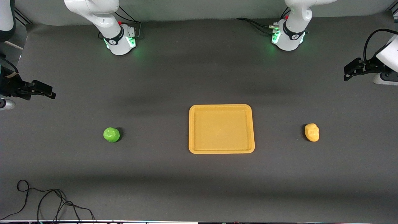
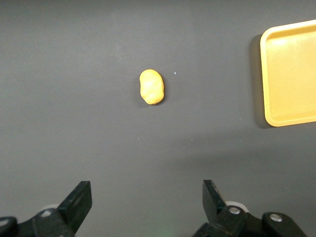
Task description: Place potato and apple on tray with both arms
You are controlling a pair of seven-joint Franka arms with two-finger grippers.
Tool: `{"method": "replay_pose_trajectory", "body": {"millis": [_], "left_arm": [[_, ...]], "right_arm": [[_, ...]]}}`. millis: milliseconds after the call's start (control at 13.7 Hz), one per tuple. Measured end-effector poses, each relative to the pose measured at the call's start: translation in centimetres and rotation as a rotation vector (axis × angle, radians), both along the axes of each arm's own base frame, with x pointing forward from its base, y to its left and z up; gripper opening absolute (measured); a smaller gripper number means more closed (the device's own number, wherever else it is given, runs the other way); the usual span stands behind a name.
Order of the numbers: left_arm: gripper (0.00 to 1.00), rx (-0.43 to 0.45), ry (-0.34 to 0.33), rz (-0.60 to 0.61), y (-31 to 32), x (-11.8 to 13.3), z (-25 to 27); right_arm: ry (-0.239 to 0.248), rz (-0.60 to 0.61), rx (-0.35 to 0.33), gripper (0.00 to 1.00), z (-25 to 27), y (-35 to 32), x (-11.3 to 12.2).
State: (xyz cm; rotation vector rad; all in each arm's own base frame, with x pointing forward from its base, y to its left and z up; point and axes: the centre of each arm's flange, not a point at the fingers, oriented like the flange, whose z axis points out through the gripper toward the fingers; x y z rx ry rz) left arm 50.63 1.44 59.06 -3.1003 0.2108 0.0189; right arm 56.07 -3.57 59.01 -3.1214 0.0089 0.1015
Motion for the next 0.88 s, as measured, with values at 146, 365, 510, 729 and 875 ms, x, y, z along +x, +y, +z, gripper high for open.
{"method": "replay_pose_trajectory", "body": {"millis": [146, 365, 510, 729, 875], "left_arm": [[1.00, 0.000, 0.012, 0.000, 0.1, 0.2, -0.5], [1.00, 0.002, 0.056, 0.006, 0.6, 1.4, -3.0], [1.00, 0.006, 0.066, 0.006, 1.0, 3.1, -5.6], [1.00, 0.003, 0.023, 0.001, 1.4, 6.7, -10.6], [1.00, -0.001, -0.015, 0.006, 2.1, 8.9, -15.8]], "right_arm": [[0.000, 0.000, 0.000, 1.00, 0.0, 0.0, 0.0], [0.000, 0.000, 0.000, 1.00, 0.0, 0.0, 0.0], [0.000, 0.000, 0.000, 1.00, 0.0, 0.0, 0.0], [0.000, -0.001, 0.000, 1.00, 0.0, -0.1, 0.0], [0.000, -0.001, 0.000, 1.00, 0.0, -0.1, 0.0]]}}
